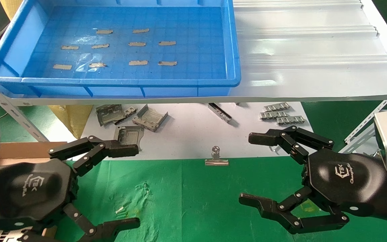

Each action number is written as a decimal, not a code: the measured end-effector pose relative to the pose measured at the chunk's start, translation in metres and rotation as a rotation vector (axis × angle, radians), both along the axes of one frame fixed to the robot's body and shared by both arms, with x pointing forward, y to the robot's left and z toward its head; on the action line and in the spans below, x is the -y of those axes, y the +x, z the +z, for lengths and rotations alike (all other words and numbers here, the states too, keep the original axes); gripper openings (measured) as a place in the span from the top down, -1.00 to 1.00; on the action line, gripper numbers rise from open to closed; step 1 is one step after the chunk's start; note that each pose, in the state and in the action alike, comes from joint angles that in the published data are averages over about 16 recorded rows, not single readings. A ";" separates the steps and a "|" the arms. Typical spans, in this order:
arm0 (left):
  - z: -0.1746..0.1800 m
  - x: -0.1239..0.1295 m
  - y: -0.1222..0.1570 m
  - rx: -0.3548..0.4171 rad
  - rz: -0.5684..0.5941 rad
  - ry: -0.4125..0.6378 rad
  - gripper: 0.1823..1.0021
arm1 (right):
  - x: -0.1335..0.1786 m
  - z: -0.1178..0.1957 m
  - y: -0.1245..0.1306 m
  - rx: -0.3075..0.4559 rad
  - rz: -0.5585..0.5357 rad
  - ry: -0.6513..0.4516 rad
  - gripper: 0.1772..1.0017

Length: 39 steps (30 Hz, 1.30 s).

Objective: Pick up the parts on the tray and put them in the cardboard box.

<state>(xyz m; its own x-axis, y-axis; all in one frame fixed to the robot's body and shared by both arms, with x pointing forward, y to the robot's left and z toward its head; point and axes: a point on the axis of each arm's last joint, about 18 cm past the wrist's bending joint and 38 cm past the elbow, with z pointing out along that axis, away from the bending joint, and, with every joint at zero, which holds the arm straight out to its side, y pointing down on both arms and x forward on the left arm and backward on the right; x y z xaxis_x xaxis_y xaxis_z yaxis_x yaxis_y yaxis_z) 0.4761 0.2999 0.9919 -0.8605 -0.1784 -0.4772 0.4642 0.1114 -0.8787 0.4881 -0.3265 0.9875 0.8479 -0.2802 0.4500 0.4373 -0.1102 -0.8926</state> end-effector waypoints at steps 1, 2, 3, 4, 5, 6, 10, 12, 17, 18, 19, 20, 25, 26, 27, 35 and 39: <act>0.000 0.000 0.000 0.000 0.000 0.000 -1.00 | 0.000 0.000 0.000 0.000 0.000 0.000 -1.00; 0.000 0.000 0.000 0.000 0.000 0.000 -1.00 | 0.000 0.000 0.000 0.000 0.000 0.000 -1.00; 0.000 0.000 0.000 0.000 0.000 0.000 -1.00 | 0.000 0.000 0.000 0.000 0.000 0.000 -1.00; 0.000 0.000 0.000 0.000 0.000 0.000 -1.00 | 0.000 0.000 0.000 0.000 0.000 0.000 -1.00; 0.000 0.000 0.000 0.000 0.000 0.000 -1.00 | 0.000 0.000 0.000 0.000 0.000 0.000 -1.00; 0.000 0.000 0.000 0.000 0.000 0.000 -1.00 | 0.000 0.000 0.000 0.000 0.000 0.000 -1.00; 0.000 0.000 0.000 0.000 0.000 0.000 -1.00 | 0.000 0.000 0.000 0.000 0.000 0.000 -1.00; 0.000 0.000 0.000 0.000 0.000 0.000 -1.00 | 0.000 0.000 0.000 0.000 0.000 0.000 -1.00; 0.000 0.000 0.000 0.000 0.000 0.000 -1.00 | 0.000 0.000 0.000 0.000 0.000 0.000 -1.00; 0.000 0.000 0.000 0.000 0.000 0.000 -1.00 | 0.000 0.000 0.000 0.000 0.000 0.000 -1.00; 0.000 0.000 0.000 0.000 0.000 0.000 -1.00 | 0.000 0.000 0.000 0.000 0.000 0.000 -1.00; 0.000 0.000 0.000 0.000 0.000 0.000 -1.00 | 0.000 0.000 0.000 0.000 0.000 0.000 -1.00; 0.000 0.000 0.000 0.000 0.000 0.000 -1.00 | 0.000 0.000 0.000 0.000 0.000 0.000 -1.00; 0.000 0.000 0.000 0.000 0.000 0.000 -1.00 | 0.000 0.000 0.000 0.000 0.000 0.000 -1.00; 0.000 0.000 0.000 0.000 0.000 0.000 -1.00 | 0.000 0.000 0.000 0.000 0.000 0.000 -1.00; 0.000 0.000 0.000 0.000 0.000 0.000 -1.00 | 0.000 0.000 0.000 0.000 0.000 0.000 -1.00; 0.000 0.000 0.000 0.000 0.000 0.000 -1.00 | 0.000 0.000 0.000 0.000 0.000 0.000 -1.00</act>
